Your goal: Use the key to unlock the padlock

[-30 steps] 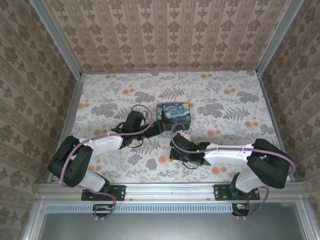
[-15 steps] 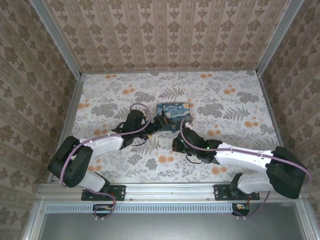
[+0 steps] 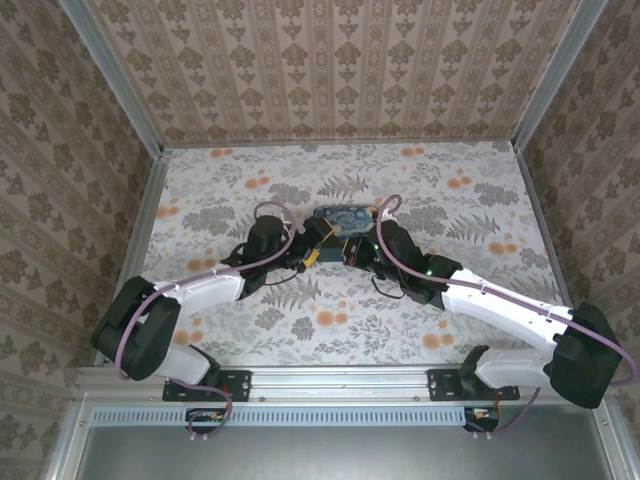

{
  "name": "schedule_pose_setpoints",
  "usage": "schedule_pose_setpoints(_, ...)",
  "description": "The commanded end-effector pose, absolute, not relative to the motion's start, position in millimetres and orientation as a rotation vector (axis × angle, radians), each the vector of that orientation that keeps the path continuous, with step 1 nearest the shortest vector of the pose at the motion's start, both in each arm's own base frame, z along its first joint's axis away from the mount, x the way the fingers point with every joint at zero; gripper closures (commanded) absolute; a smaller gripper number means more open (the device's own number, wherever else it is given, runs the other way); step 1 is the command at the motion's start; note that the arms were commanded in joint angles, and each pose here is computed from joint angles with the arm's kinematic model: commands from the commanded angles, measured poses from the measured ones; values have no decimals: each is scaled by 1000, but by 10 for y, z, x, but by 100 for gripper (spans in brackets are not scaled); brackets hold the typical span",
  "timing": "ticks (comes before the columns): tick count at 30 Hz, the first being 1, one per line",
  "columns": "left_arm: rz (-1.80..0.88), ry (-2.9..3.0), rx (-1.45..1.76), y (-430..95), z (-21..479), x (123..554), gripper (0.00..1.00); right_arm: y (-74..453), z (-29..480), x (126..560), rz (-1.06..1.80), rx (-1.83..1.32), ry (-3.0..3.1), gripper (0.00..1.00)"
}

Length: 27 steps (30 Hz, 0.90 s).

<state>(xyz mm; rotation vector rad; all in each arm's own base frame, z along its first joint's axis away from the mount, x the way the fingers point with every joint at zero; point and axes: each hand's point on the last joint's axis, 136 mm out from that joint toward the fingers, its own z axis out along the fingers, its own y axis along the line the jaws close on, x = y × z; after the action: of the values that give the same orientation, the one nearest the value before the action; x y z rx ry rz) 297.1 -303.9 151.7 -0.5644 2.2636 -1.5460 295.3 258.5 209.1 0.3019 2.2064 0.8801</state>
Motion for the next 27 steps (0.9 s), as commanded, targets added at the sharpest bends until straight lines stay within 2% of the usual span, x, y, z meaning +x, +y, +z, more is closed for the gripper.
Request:
schedule_pose_setpoints(1,-1765,2141,-645,-3215,1770,3043,8,2617,2330,3066,910,309,2151,100)
schedule_pose_setpoints(9,-1963,1999,-749,-3436,1906,3123,17,2750,2520,3249,962,337,2097,100)
schedule_pose_setpoints(27,-2125,1838,-866,-3498,1947,3100,21,2744,2309,3366,946,408,2091,100)
